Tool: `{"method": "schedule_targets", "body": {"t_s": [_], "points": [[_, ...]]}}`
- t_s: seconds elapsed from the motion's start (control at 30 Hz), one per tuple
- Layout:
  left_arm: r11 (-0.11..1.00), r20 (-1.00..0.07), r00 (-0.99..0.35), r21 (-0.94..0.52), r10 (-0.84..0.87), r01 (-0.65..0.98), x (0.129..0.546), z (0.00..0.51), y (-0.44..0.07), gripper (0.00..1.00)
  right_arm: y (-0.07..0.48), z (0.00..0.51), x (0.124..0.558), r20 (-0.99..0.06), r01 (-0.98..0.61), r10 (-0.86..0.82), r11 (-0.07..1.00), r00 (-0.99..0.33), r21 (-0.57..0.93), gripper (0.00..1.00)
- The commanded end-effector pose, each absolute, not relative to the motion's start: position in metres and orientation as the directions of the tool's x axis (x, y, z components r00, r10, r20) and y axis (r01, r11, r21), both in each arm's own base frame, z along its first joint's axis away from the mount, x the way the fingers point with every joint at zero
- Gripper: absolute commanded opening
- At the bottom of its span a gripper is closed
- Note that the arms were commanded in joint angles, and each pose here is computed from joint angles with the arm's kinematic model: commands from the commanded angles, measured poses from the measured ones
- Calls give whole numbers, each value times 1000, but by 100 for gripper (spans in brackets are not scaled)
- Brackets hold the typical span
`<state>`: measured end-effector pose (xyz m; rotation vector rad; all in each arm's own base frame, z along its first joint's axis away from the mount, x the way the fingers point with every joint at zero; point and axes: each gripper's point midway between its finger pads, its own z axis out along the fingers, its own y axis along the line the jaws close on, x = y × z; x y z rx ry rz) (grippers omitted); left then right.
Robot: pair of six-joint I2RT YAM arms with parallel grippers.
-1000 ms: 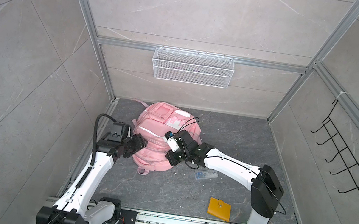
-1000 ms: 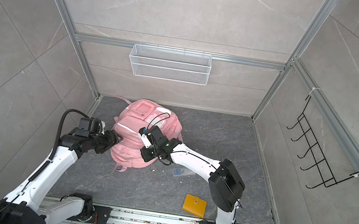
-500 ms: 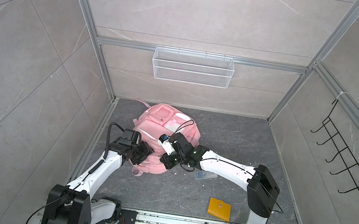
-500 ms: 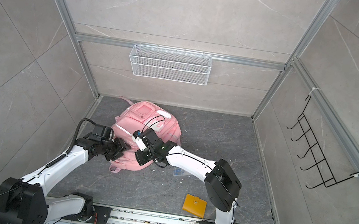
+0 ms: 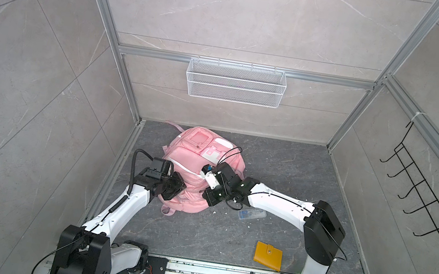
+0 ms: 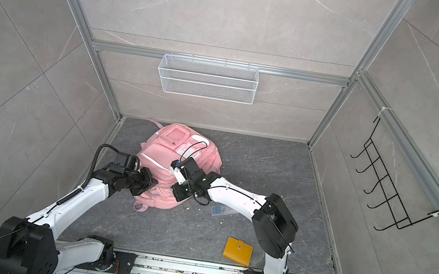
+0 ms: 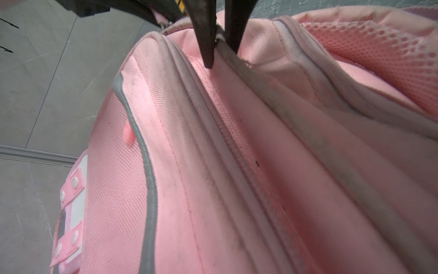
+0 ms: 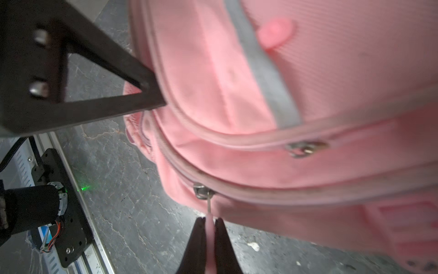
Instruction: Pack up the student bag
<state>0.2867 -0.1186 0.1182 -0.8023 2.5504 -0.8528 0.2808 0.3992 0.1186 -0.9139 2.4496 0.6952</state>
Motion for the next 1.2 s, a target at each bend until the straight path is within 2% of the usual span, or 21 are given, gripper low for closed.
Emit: {"method": "schedule_targets", "body": {"t_s": [0.0,0.3,0.6,0.83,0.87,0.93,0.97,1.07,1.17], "points": [[702,-158,-804,-601,-573,-382,281,119,-114,0,346,129,331,-557,-555,-353,794,-752,246,0],[706,-167,-800,-595,-576,-384,278,120,-109,0,300,127,393,-556,-442,-259,868,-790,225,0],[719,-184,-809,-593,-558,-361,277,124,-109,0,314,133,389,-582,-535,-322,810,-747,239,0],[709,-186,-838,-642,-513,-292,279,136,-122,0,313,152,351,-641,-670,-440,726,-629,159,29],[708,-186,-841,-647,-507,-283,279,138,-123,0,309,156,349,-651,-670,-437,727,-621,151,38],[707,-195,-843,-654,-502,-269,279,144,-124,9,301,168,345,-674,-672,-435,731,-597,123,51],[709,-201,-846,-656,-494,-259,278,147,-125,17,299,176,343,-684,-680,-440,724,-581,112,55],[720,-218,-854,-654,-472,-231,272,159,-124,39,302,197,338,-710,-723,-465,684,-530,92,63],[744,-234,-865,-635,-443,-209,263,170,-121,48,314,212,336,-729,-779,-492,621,-475,89,66]]}}
